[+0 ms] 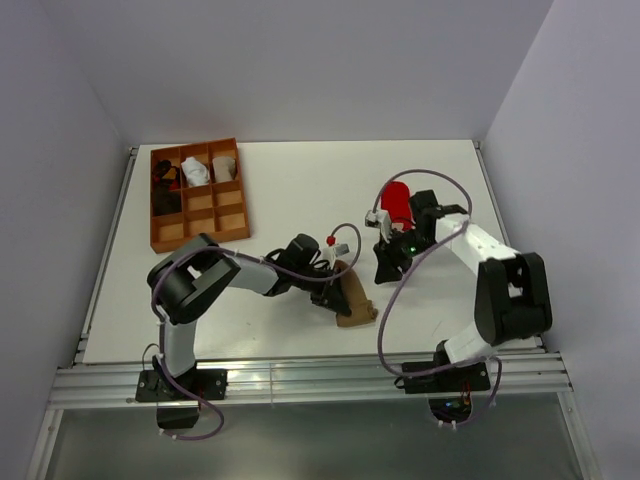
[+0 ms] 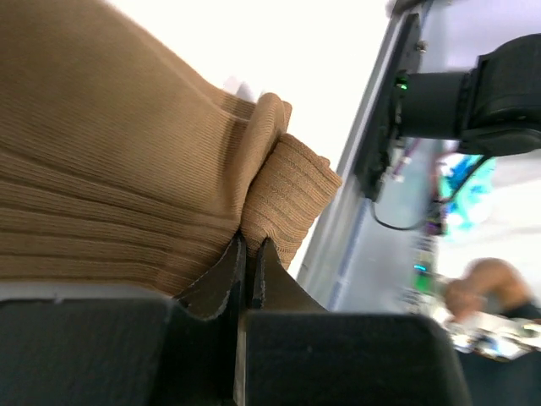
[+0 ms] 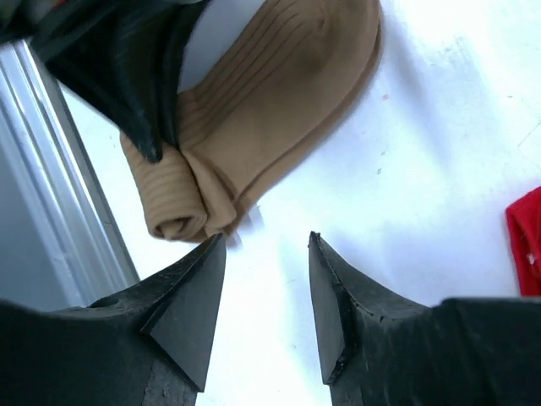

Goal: Roll the socks
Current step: Roll the sock at the center of the board.

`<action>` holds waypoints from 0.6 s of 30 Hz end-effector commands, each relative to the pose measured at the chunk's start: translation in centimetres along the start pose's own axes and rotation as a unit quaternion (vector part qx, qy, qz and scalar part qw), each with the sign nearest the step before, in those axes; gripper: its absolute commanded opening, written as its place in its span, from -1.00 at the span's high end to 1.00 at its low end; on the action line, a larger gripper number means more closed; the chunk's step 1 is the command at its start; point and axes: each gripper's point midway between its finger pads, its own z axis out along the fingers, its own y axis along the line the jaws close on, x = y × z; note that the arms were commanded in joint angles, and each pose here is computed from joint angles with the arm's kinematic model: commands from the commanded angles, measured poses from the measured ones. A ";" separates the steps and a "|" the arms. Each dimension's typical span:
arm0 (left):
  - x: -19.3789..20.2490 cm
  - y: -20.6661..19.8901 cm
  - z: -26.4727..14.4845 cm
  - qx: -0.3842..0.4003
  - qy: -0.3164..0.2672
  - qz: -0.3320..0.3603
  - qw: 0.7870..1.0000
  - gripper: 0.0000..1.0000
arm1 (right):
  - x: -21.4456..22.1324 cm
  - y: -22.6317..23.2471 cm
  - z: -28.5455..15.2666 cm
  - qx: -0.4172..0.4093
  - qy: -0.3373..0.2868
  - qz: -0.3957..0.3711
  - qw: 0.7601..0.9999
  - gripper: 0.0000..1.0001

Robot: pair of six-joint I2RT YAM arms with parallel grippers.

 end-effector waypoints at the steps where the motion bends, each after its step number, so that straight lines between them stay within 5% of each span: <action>1: 2.7 1.3 0.1 -0.008 0.058 -0.109 0.992 0.99 | -1.3 0.1 -1.1 0.046 -0.044 -0.098 0.993 -0.04; 6: 3.8 2.1 0.4 -0.035 0.103 -0.180 0.978 0.99 | -0.3 2.1 -1.4 0.058 -0.049 -0.179 0.981 -0.16; 18: 3.6 4.2 0.0 -0.037 0.144 -0.204 0.968 0.99 | 2.7 7.6 2.6 0.059 -0.002 -0.341 0.938 -0.30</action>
